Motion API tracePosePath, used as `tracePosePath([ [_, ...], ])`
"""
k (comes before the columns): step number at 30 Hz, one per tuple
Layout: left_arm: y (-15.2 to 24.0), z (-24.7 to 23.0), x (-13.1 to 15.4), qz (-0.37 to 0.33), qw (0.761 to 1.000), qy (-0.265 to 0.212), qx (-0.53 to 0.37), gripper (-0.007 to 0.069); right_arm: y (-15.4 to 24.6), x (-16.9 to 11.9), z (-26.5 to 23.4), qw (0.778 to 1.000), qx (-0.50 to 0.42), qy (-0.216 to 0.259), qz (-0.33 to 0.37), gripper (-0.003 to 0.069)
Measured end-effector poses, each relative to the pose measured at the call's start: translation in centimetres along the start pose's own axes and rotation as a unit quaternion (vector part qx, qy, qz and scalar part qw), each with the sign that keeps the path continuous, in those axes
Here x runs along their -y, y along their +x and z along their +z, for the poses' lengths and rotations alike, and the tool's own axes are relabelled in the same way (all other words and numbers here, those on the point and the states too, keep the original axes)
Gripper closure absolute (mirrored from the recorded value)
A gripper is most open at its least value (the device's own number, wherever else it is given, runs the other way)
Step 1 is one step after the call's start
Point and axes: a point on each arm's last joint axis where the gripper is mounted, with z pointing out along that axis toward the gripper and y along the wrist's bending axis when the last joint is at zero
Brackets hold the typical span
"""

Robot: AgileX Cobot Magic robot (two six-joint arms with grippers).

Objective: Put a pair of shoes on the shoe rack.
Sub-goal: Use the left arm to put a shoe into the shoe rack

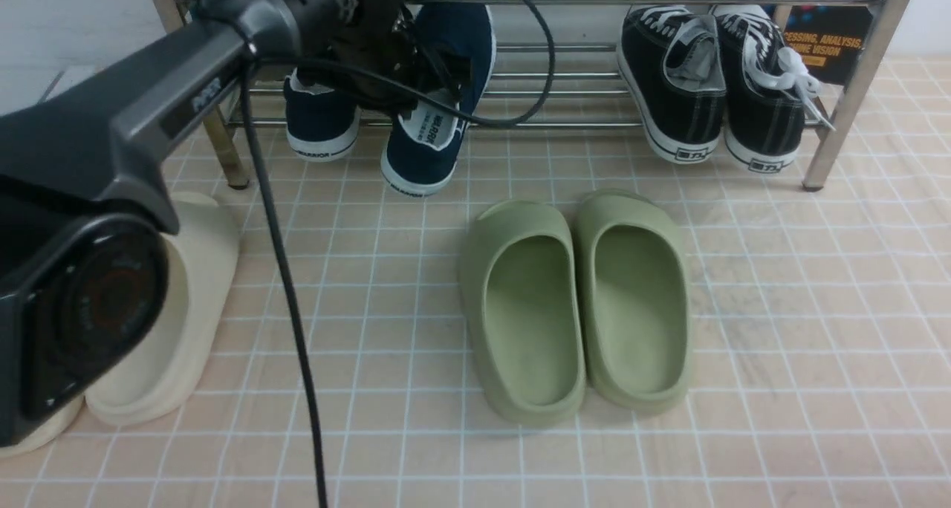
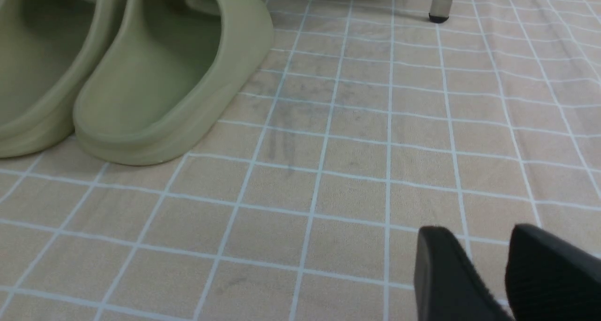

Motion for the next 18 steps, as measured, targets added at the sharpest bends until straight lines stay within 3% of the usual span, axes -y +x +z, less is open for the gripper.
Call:
tracePosePath([
  [7, 0.0, 2.4, -0.1, -0.025, 0.999, -0.027, 0.03, 0.0566, 0.0, 0.0, 0.0, 1.0, 0.0, 0.0, 0.0, 0.0419],
  [11, -0.8, 2.2, 0.0, -0.023, 0.998, -0.017, 0.059, 0.0473, 0.0, 0.0, 0.0, 1.0, 0.0, 0.0, 0.0, 0.0419],
  [14, -1.0, 1.9, 0.0, -0.008, 0.998, -0.017, 0.066, 0.0318, 0.0, 0.0, 0.0, 1.0, 0.0, 0.0, 0.0, 0.0419],
  [18, -0.8, 1.9, -0.1, -0.001, 0.998, -0.024, 0.057, 0.0237, 0.0, 0.0, 0.0, 1.0, 0.0, 0.0, 0.0, 0.0419],
])
